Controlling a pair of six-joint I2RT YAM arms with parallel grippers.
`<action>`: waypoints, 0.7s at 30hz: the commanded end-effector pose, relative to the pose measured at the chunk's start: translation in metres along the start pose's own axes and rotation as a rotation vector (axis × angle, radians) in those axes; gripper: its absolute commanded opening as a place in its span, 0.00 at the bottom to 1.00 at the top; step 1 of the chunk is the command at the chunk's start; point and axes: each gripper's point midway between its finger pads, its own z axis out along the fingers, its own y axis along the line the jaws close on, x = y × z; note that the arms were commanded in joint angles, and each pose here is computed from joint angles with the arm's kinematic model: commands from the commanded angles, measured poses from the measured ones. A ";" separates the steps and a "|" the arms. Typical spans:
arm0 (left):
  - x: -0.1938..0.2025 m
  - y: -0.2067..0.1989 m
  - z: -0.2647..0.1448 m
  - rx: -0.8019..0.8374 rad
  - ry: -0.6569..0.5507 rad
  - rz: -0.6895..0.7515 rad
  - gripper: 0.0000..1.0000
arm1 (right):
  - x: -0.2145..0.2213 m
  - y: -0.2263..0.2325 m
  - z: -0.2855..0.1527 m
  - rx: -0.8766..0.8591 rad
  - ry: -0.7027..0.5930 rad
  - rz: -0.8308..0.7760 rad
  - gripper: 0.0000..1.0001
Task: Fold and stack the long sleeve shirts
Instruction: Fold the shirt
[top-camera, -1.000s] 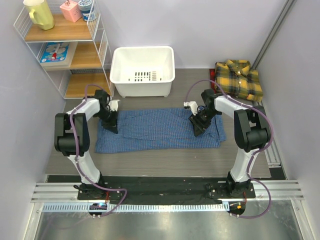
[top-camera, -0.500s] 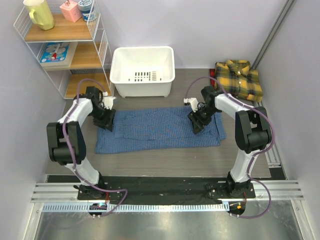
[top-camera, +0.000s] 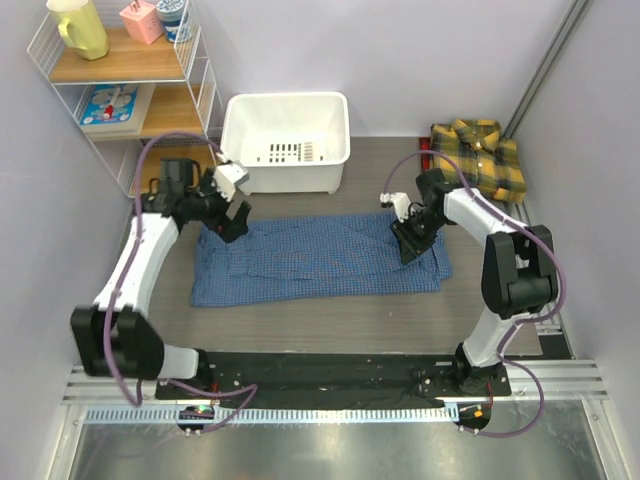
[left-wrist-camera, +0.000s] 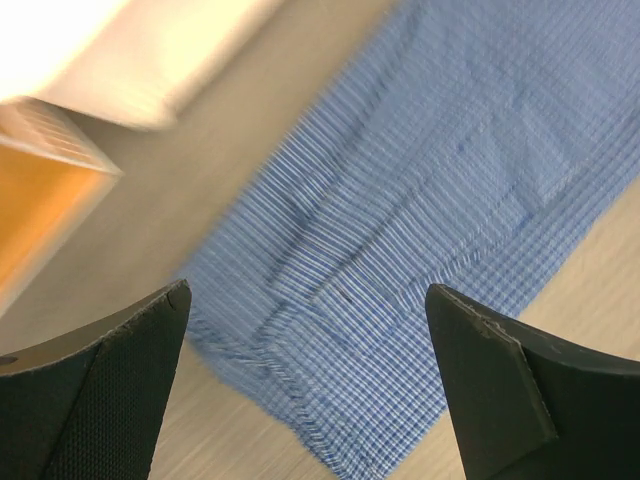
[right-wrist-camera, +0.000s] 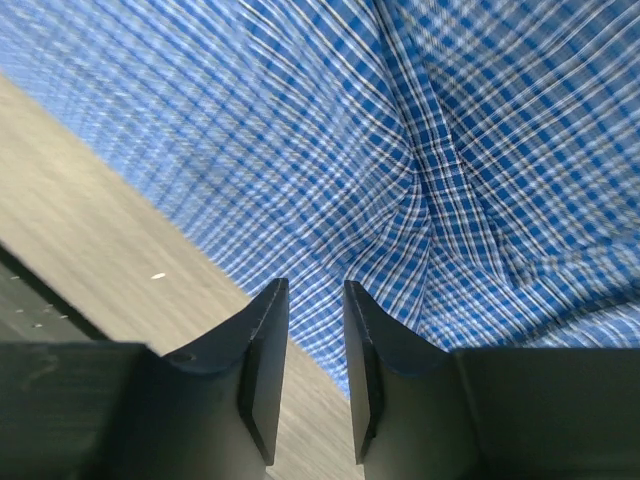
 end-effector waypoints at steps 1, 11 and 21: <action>0.064 -0.021 0.036 0.159 0.220 -0.035 1.00 | 0.021 -0.023 0.027 0.063 0.088 0.028 0.33; 0.184 -0.040 0.070 0.191 0.648 0.210 1.00 | 0.014 -0.067 0.062 0.133 0.138 0.011 0.32; 0.236 -0.123 0.048 0.350 0.820 0.483 1.00 | 0.003 -0.101 0.069 0.211 0.188 -0.072 0.32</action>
